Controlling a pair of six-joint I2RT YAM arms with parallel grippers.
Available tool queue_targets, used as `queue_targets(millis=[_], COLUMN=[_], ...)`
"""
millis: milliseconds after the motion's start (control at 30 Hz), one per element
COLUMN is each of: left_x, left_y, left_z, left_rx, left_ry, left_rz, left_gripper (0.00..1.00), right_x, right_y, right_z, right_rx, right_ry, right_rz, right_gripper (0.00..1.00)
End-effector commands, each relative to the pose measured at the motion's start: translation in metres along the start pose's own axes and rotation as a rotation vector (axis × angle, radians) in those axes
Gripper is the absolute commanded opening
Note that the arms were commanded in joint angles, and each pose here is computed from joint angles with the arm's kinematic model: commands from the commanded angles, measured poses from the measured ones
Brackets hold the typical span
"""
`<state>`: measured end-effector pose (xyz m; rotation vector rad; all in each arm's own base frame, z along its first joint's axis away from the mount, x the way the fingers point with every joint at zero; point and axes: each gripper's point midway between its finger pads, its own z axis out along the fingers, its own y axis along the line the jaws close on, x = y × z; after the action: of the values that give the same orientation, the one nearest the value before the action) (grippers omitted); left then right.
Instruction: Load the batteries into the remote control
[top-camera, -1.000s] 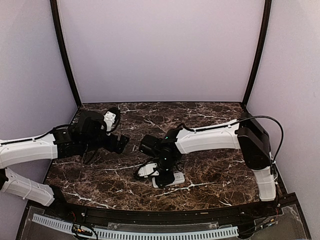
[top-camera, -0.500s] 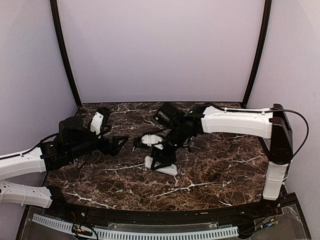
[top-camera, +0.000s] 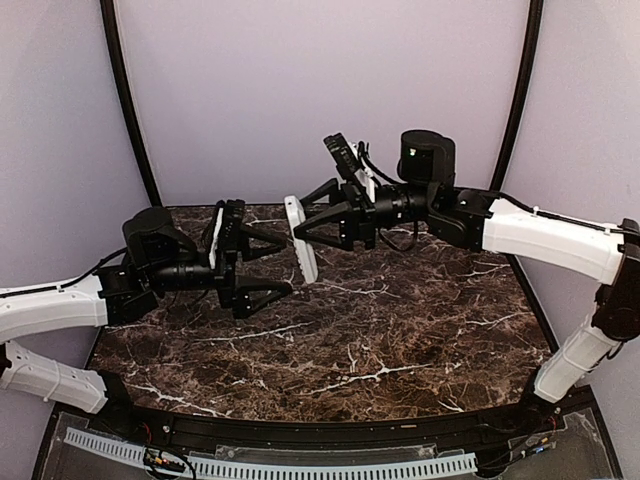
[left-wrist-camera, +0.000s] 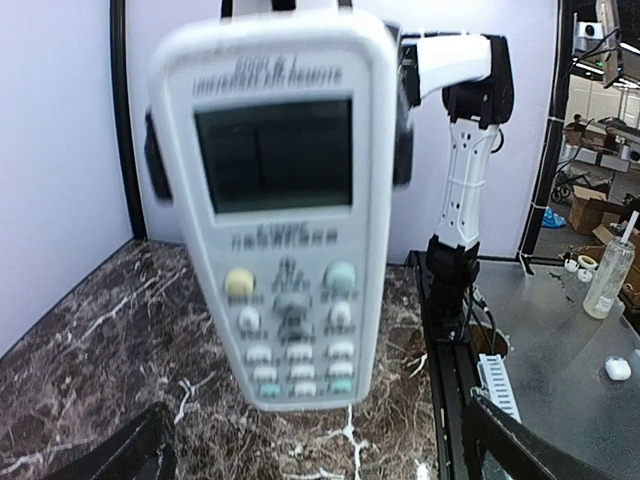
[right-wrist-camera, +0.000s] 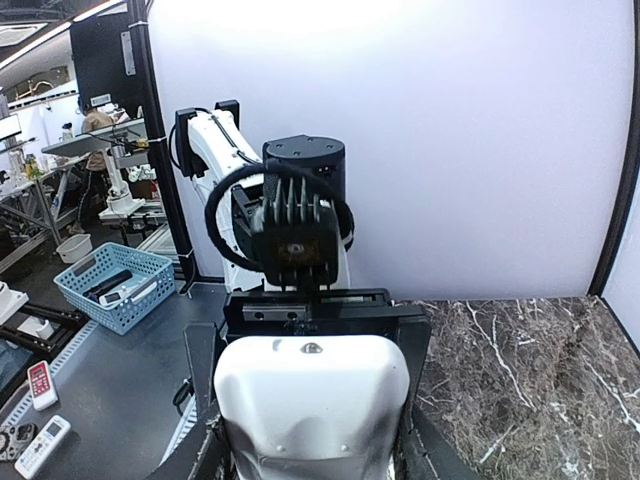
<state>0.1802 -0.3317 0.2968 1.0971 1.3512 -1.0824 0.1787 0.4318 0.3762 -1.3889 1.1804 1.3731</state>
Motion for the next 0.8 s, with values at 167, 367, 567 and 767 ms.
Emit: queue_targets(millis=[167, 367, 567, 767], left_x=[-0.047, -0.037, -0.038, -0.021], left_y=[0.005, 0.024, 0.020, 0.033], left_z=[0.027, 0.039, 0.038, 0.030], left_rx=[0.072, 0.004, 0.023, -0.082], left_ry=[-0.075, -0.051, -0.061, -0.012], left_rz=[-0.002, -0.078, -0.083, -0.167], left_gripper=[0.86, 0.53, 0.21, 0.00], right_x=[-0.023, -0.016, -0.009, -0.001], right_y=[0.000, -0.004, -0.007, -0.023], right_z=[0.002, 0.001, -0.001, -0.005], right_rx=[-0.020, 0.014, 0.041, 0.157], right_ry=[-0.144, -0.147, -0.135, -0.092], right_rz=[-0.017, -0.006, 0.007, 0.043], right_gripper=[0.21, 0.21, 0.21, 0.77])
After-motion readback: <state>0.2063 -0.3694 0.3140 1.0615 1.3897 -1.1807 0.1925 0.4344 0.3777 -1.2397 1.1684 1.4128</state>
